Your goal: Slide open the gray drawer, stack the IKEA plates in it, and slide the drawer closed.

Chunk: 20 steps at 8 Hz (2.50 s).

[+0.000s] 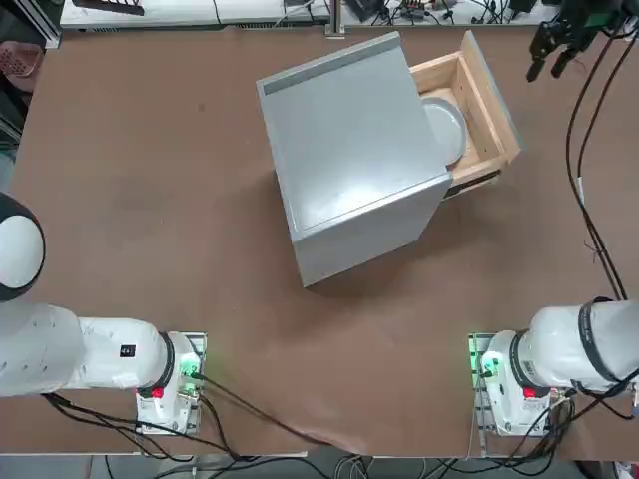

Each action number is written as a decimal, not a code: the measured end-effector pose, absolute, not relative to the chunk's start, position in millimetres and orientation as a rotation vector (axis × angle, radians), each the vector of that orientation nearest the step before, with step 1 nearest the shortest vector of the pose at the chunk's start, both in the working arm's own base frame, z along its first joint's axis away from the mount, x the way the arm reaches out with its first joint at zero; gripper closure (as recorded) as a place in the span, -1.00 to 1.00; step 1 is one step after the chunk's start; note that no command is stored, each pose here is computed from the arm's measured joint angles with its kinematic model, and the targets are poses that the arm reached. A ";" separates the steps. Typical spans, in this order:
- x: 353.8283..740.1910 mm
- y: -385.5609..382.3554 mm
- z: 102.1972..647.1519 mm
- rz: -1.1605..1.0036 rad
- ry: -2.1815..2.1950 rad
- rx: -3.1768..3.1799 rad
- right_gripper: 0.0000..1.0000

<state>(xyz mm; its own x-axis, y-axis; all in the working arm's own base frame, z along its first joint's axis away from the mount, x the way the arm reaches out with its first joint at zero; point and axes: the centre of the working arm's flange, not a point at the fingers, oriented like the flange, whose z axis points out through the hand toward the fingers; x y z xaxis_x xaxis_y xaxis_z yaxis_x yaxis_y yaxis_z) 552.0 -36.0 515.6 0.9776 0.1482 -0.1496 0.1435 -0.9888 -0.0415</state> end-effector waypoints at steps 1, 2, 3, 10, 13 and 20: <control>556.9 -51.9 506.7 0.241 -0.249 -3.081 -0.35; 562.7 -50.9 495.9 0.249 -0.259 -3.067 -0.14; 567.5 -43.3 487.3 0.252 -0.272 -3.050 0.39; 594.5 47.7 452.1 0.171 -0.147 -2.901 0.97; 593.9 89.6 449.4 0.167 -0.039 -2.914 0.97; 575.2 168.2 442.5 0.281 0.183 -2.776 1.00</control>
